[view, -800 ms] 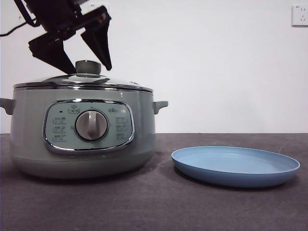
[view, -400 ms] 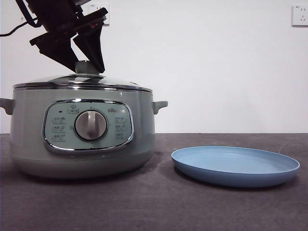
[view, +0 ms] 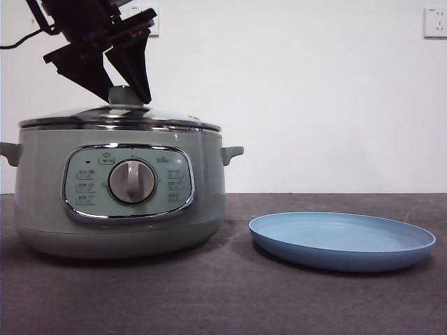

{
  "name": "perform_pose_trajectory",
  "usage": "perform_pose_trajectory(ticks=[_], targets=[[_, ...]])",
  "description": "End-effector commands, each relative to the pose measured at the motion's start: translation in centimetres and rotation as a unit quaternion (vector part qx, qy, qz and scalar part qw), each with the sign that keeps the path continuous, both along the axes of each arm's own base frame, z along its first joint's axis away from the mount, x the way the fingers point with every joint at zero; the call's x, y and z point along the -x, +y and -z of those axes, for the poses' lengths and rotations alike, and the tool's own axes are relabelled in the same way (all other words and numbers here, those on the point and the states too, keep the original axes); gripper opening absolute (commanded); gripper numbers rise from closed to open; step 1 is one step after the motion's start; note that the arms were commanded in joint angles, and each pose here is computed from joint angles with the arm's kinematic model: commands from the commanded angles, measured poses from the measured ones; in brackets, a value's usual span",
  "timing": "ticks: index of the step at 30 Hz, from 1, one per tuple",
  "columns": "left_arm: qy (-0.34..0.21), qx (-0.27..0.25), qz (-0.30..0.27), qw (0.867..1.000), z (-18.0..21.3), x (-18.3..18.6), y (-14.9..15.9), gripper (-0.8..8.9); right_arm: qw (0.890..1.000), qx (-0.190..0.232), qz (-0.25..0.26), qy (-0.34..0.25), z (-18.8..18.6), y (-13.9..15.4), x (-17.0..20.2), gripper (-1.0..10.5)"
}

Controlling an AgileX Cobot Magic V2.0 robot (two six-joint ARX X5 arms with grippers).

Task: Take the potato out from the steamer,put the potato on the plate,close the lid

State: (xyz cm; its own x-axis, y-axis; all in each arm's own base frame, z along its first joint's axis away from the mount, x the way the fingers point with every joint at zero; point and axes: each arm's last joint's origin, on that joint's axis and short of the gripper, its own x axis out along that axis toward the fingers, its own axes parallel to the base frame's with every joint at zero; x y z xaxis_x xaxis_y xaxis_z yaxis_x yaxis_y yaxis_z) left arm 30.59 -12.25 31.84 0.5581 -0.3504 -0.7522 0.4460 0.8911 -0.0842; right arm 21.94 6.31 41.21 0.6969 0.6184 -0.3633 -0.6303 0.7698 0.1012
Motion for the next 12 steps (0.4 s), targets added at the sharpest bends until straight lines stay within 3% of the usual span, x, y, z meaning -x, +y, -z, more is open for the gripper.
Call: perform_pose_trajectory(ticks=[1,7,12], targets=[[-0.056,0.016,0.011,0.998,-3.8,0.0,-0.1,-0.08,1.000,-0.005,-0.003,-0.005,-0.2,0.0,0.0,5.3],[-0.118,0.016,0.030,0.992,-10.8,1.5,0.5,-0.08,0.999,-0.045,0.002,-0.013,-1.1,0.4,-0.1,5.3],[-0.167,0.012,0.031,0.985,-16.2,4.0,1.8,-0.08,0.999,-0.038,-0.011,0.015,-1.9,1.5,-0.6,5.3]])
